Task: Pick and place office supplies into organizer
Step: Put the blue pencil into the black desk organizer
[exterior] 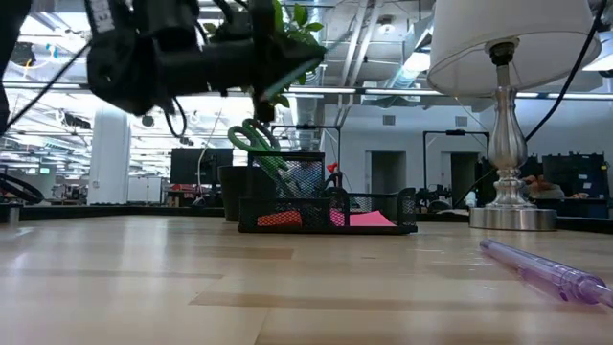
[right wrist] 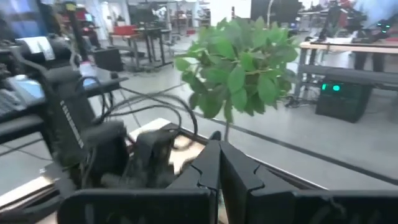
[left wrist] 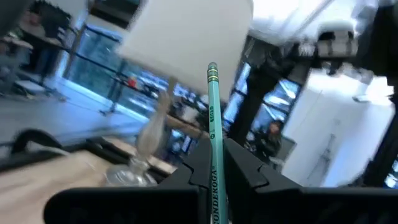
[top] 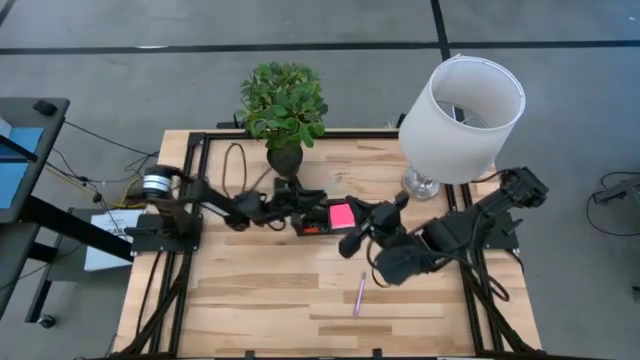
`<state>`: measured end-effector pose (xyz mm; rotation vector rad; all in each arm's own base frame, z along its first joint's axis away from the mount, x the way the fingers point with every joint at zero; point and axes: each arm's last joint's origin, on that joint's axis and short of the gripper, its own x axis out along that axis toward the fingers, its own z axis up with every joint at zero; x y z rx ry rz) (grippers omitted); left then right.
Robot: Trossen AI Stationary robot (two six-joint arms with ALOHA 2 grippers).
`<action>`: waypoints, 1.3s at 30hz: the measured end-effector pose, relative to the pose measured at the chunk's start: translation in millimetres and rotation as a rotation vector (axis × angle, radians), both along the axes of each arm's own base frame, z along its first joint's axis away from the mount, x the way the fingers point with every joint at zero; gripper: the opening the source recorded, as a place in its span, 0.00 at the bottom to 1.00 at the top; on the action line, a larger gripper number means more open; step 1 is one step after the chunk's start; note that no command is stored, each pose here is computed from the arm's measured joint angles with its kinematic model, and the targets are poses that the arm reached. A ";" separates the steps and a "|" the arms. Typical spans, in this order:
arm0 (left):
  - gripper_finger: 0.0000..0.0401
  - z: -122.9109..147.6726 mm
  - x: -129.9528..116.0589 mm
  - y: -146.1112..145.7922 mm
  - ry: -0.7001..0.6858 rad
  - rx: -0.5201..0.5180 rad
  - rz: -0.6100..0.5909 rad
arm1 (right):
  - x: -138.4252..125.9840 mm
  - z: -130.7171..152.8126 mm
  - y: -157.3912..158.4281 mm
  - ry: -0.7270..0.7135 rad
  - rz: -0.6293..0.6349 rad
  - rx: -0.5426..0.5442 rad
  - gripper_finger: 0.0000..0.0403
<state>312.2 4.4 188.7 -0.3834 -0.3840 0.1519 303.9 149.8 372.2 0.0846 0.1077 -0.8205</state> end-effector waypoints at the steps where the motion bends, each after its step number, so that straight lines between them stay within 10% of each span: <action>1: 0.02 -5.0 5.7 -0.4 0.007 0.003 -0.018 | 1.8 -0.3 -3.9 0.007 -0.005 0.002 0.00; 10: 0.02 -3.7 21.1 19.1 0.024 0.179 0.100 | 12.0 -2.1 -29.8 0.047 -0.074 -0.016 0.00; 25: 0.02 17.6 13.4 36.6 -0.066 0.219 -0.126 | -16.4 -27.9 -34.2 -0.044 -0.174 0.200 0.00; 39: 0.02 43.1 4.1 31.5 -0.153 0.204 -0.218 | 14.1 -20.5 -55.8 0.144 0.028 0.276 0.12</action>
